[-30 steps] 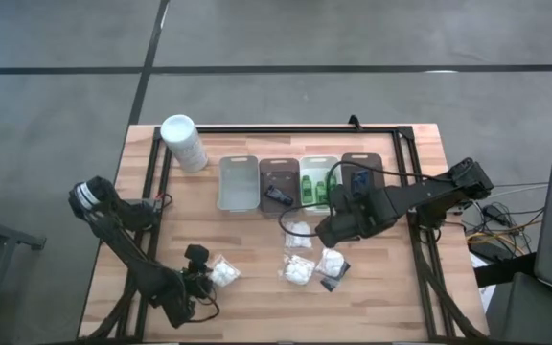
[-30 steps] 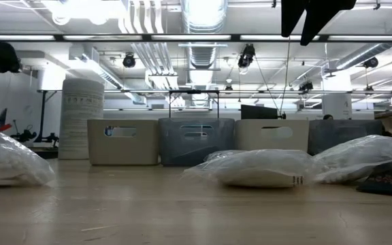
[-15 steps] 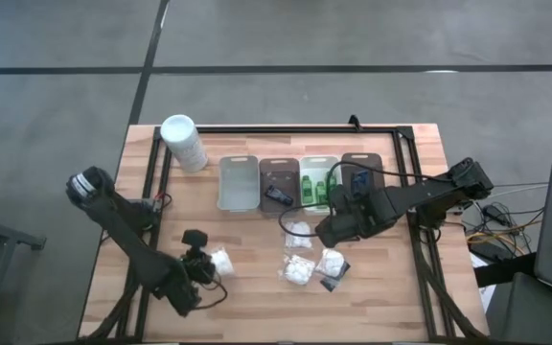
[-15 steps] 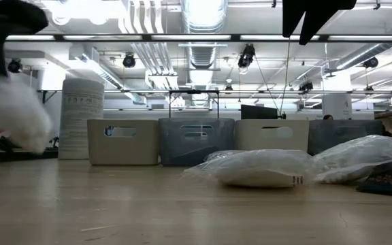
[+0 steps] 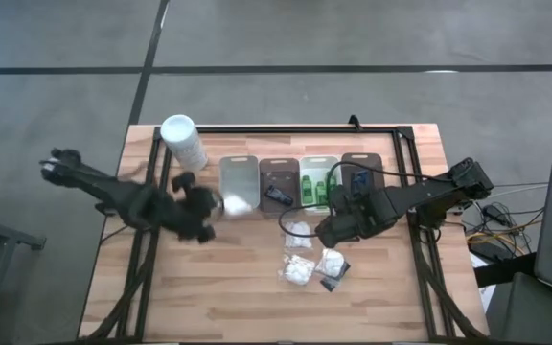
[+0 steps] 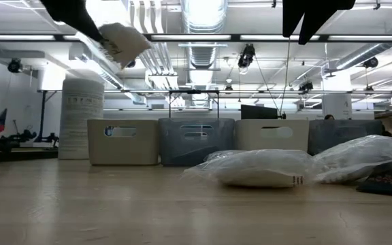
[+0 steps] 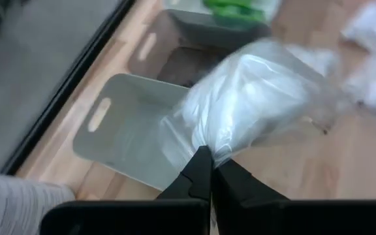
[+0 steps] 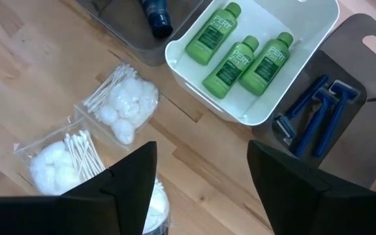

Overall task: Pick & Place Travel size toiletries
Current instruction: Put the cotton pack into the gray bin

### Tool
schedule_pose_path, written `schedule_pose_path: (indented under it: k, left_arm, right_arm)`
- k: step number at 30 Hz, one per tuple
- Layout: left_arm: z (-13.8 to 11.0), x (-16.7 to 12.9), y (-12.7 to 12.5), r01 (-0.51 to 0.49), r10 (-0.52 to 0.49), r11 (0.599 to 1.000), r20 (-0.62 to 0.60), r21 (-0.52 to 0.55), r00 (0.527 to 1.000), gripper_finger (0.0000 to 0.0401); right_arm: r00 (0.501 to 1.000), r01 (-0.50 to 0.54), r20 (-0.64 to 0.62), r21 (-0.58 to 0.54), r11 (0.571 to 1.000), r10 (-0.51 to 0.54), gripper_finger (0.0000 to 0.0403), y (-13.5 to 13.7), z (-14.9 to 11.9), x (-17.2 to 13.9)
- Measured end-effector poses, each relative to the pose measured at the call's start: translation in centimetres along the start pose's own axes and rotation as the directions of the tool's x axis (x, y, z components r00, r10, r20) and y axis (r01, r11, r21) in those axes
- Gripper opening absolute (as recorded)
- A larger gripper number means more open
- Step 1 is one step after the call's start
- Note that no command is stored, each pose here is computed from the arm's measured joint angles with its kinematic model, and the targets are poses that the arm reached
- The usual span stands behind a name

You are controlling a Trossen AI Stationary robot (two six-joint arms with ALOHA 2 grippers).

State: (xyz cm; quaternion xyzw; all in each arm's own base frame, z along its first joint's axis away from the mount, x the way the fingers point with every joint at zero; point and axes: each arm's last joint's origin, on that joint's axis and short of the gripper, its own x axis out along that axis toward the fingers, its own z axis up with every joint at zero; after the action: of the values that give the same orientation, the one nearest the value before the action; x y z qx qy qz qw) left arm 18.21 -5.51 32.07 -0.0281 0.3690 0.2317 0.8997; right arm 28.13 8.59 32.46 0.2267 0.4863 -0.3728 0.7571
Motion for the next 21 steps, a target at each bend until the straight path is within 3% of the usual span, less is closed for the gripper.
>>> schedule_pose_path:
  k: [6,12,17,21]
  left_arm:
    - [2.3,2.0,4.4,0.064,-0.076,0.98,-0.056,-0.189,0.996,0.0001]
    - [3.2,6.2,7.2,0.045,-0.085,0.978,-0.194,-0.203,0.977,0.0]
    - [3.1,10.9,9.7,0.031,-0.115,0.971,-0.349,-0.237,0.93,0.0]
    - [2.3,14.6,11.5,0.043,-0.187,0.952,-0.466,-0.303,0.865,0.0]
  right_arm:
    - [1.0,0.001,0.001,-0.005,1.0,-0.001,0.0254,0.0,0.0,0.0]
    - [1.0,0.004,0.009,-0.002,1.0,-0.004,0.0265,0.0,0.0,0.0]
    - [1.0,0.005,0.01,-0.001,1.0,-0.005,0.027,0.0,0.0,0.0]
    - [1.0,0.01,0.025,0.02,1.0,-0.011,0.0263,0.0,0.1,0.0]
